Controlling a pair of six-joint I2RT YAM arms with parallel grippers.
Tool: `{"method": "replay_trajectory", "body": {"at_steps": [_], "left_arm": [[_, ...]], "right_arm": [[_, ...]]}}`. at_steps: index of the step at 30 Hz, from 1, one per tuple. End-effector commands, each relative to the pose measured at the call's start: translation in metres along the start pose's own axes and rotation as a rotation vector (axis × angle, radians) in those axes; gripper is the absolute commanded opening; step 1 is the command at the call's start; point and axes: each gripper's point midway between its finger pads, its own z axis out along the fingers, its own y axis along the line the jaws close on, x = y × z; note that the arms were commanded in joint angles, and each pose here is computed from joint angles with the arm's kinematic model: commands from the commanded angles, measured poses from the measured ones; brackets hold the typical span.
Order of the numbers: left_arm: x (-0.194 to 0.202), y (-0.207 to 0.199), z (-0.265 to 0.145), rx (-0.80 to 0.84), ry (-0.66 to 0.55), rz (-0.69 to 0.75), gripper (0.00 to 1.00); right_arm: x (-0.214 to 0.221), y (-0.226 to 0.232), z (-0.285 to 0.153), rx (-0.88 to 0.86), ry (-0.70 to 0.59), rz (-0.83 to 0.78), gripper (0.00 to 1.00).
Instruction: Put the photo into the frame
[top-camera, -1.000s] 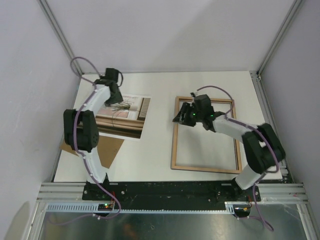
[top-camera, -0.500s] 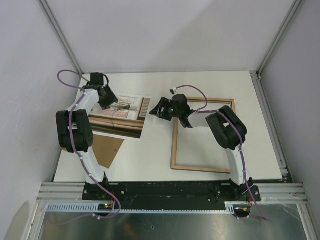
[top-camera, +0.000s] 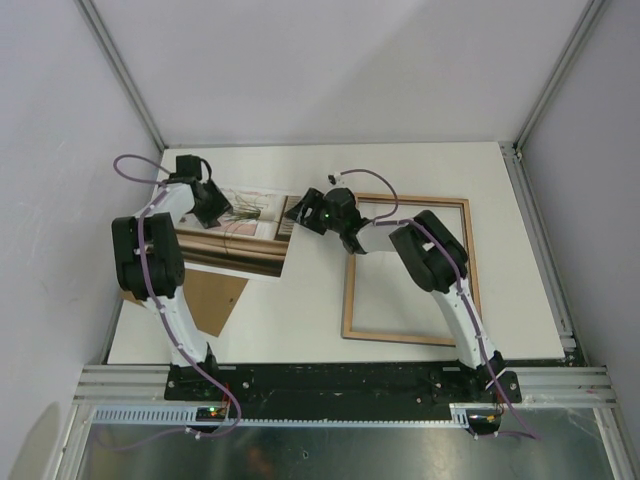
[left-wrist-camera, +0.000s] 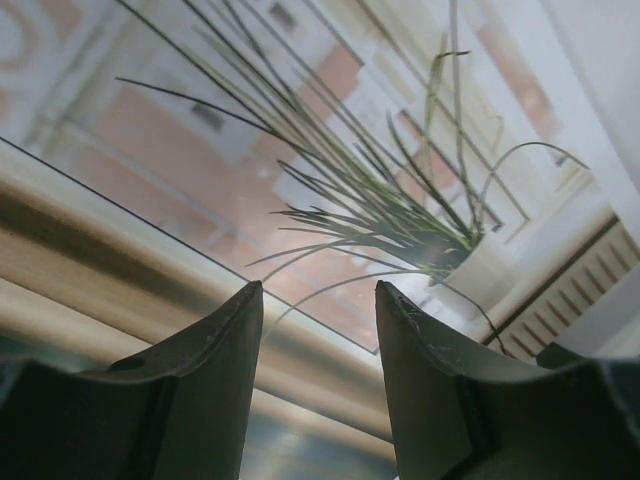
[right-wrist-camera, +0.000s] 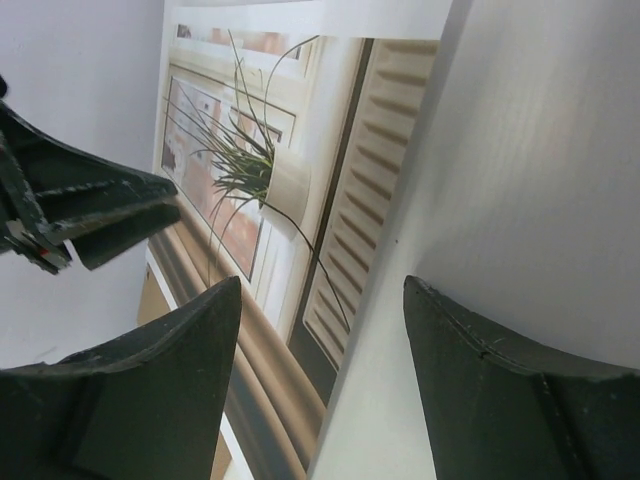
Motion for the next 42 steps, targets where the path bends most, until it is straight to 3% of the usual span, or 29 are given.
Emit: {"method": "replay_trajectory", "body": {"at_steps": [1,15,21,27,32,42], "left_arm": [[0.006,0.011,0.012,0.0,0.032,-0.05,0.53],[0.018,0.013,0.024,0.014,0.078,-0.059,0.52],[0.019,0.011,0.023,0.031,0.082,-0.054,0.51],[0.014,0.001,0.01,0.07,0.065,-0.043,0.51],[-0.004,-0.016,-0.026,0.135,-0.013,-0.018,0.52],[-0.028,-0.065,-0.138,0.349,-0.195,0.016,0.54]], "right_arm": [[-0.006,0.003,0.017,-0.008,-0.048,0.032,0.71],[0.009,0.023,0.038,-0.17,0.041,0.165,0.67],[0.009,0.033,0.042,-0.201,0.067,0.156,0.53],[0.001,0.042,0.04,-0.201,0.065,0.133,0.22],[-0.023,0.063,0.022,-0.201,0.016,0.066,0.02],[-0.116,0.131,-0.075,-0.211,-0.144,-0.091,0.0]]}}
